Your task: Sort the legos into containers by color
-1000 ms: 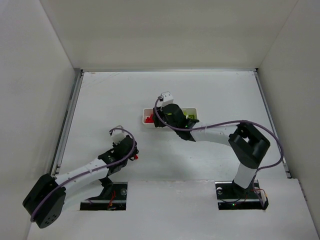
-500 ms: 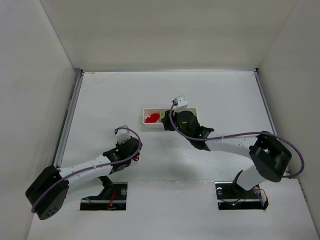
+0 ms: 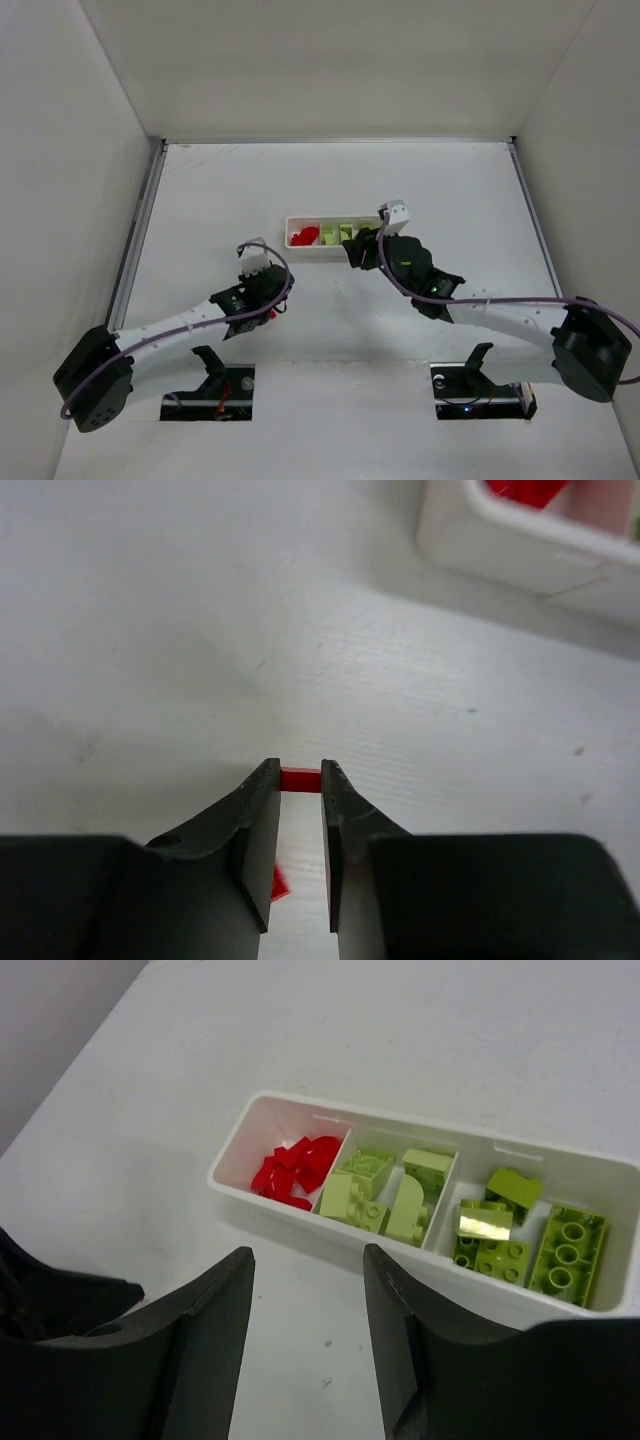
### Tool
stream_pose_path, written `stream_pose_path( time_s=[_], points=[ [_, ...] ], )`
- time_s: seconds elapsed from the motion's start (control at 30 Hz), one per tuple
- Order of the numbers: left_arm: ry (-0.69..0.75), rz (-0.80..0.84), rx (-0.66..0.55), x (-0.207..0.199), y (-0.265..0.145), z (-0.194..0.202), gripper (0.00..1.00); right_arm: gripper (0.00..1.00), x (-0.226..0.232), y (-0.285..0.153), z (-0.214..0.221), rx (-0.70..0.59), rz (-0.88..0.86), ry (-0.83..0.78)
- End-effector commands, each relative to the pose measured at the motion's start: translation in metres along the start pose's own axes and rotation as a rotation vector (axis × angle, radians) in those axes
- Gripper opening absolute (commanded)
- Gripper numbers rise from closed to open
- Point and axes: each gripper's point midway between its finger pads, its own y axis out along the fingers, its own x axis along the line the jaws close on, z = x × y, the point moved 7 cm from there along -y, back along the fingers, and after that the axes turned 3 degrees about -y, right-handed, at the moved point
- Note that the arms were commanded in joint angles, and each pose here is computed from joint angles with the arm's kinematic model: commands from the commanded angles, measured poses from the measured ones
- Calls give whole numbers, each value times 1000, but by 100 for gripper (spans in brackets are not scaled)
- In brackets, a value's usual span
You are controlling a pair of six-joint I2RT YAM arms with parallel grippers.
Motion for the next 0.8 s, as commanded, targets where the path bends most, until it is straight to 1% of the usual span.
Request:
stream_pose_path(
  time_s=[0.0, 0.13, 0.27, 0.37, 0.47, 0.6, 0.77],
  points=[
    [-63, 108, -98, -39, -10, -44, 11, 54, -4, -16, -6, -44, 3, 54],
    [-64, 171, -129, -75, -4, -74, 11, 53, -15, -29, 6, -25, 19, 116],
    [-53, 188, -184, -108, 19, -101, 11, 49, -19, -31, 20, 13, 8, 154],
    [-35, 172, -192, -124, 41, -111, 12, 46, -19, -30, 24, 9, -9, 155],
    [-37, 136, -190, -129, 64, -118, 14, 44, -15, -30, 25, 7, -40, 160],
    [-54, 117, -175, -130, 80, -120, 22, 43, -11, -27, 27, 15, -75, 154],
    [-66, 130, -170, -129, 78, -122, 40, 44, -5, -24, 31, 28, -94, 137]
  ],
)
